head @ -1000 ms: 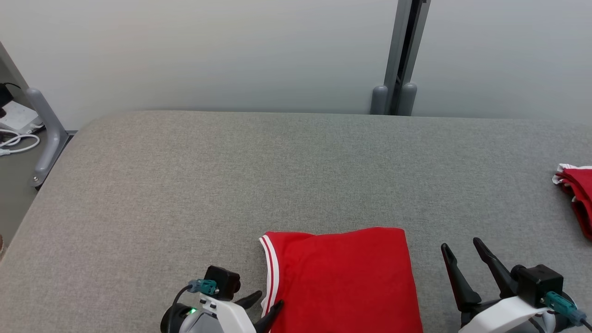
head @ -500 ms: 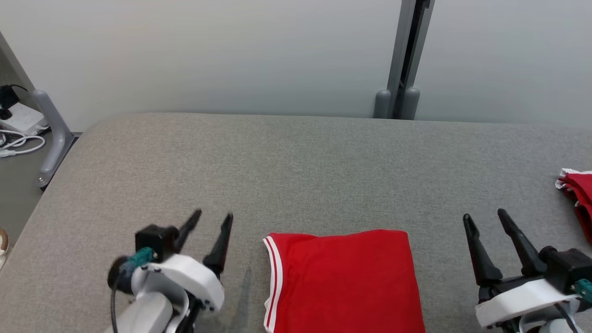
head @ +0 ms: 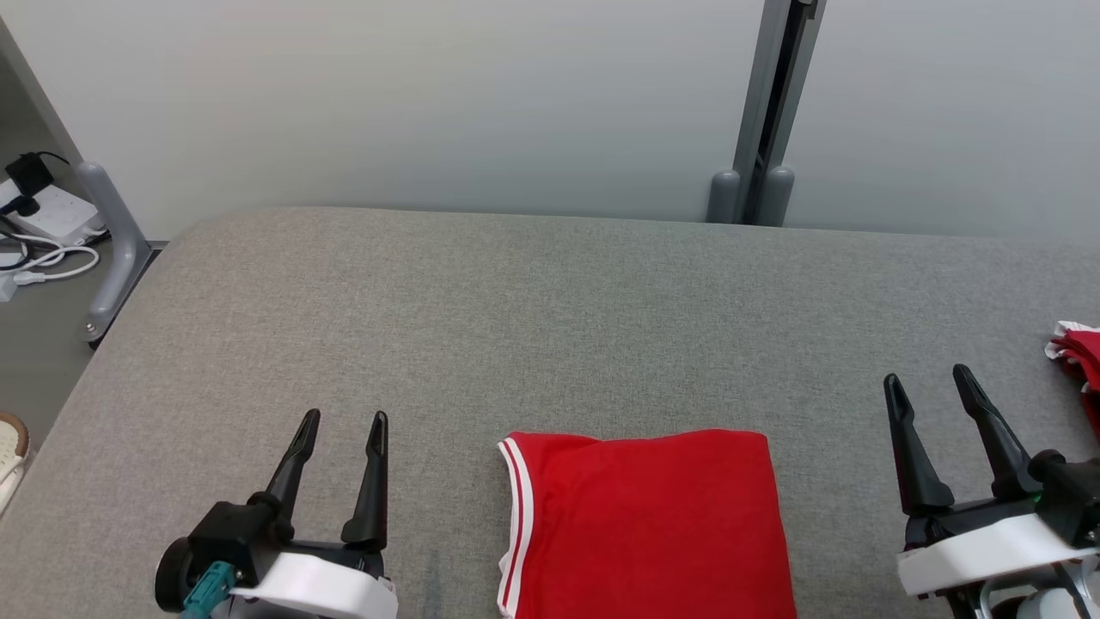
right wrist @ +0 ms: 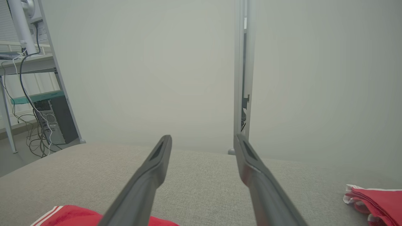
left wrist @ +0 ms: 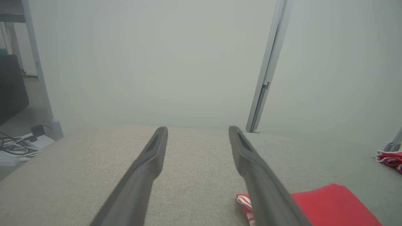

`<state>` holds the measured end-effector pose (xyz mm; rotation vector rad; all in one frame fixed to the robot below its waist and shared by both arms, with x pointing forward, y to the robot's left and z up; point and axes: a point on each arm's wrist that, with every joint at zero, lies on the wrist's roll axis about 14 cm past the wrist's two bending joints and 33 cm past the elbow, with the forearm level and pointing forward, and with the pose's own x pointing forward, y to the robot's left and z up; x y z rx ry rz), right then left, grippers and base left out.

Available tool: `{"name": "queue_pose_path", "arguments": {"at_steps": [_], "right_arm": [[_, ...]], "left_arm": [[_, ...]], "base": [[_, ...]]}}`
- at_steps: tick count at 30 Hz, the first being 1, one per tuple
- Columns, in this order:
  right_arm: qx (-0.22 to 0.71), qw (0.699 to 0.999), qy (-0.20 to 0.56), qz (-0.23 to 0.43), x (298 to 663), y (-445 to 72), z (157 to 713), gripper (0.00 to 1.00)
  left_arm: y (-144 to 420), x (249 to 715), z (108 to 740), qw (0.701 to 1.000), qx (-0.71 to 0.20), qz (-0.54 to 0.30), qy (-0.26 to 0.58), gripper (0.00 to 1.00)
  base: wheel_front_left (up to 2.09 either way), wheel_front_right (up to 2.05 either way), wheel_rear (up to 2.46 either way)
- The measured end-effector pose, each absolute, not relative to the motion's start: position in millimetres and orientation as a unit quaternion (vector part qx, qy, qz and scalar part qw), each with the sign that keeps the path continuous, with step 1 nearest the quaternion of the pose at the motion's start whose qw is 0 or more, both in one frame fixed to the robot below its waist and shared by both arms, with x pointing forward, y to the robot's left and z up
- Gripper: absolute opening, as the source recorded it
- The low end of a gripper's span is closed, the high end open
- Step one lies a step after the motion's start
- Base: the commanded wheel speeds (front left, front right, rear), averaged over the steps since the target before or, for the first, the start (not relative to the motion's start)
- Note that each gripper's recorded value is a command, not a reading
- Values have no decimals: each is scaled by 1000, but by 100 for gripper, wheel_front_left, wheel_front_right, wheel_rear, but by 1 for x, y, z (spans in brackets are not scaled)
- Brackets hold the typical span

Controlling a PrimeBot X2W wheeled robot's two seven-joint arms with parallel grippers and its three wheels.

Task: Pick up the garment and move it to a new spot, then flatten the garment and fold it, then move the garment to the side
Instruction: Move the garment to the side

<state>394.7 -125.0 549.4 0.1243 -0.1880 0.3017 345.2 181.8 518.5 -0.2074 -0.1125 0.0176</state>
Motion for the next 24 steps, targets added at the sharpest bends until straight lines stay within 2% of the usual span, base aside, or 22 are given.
{"name": "queue_pose_path", "arguments": {"at_steps": [24], "right_arm": [[80,985,-80,132,392,-130,540,100]], "left_arm": [[182,339,520,993,-101,6,-64,100]], "base": [[0,0,0]]}}
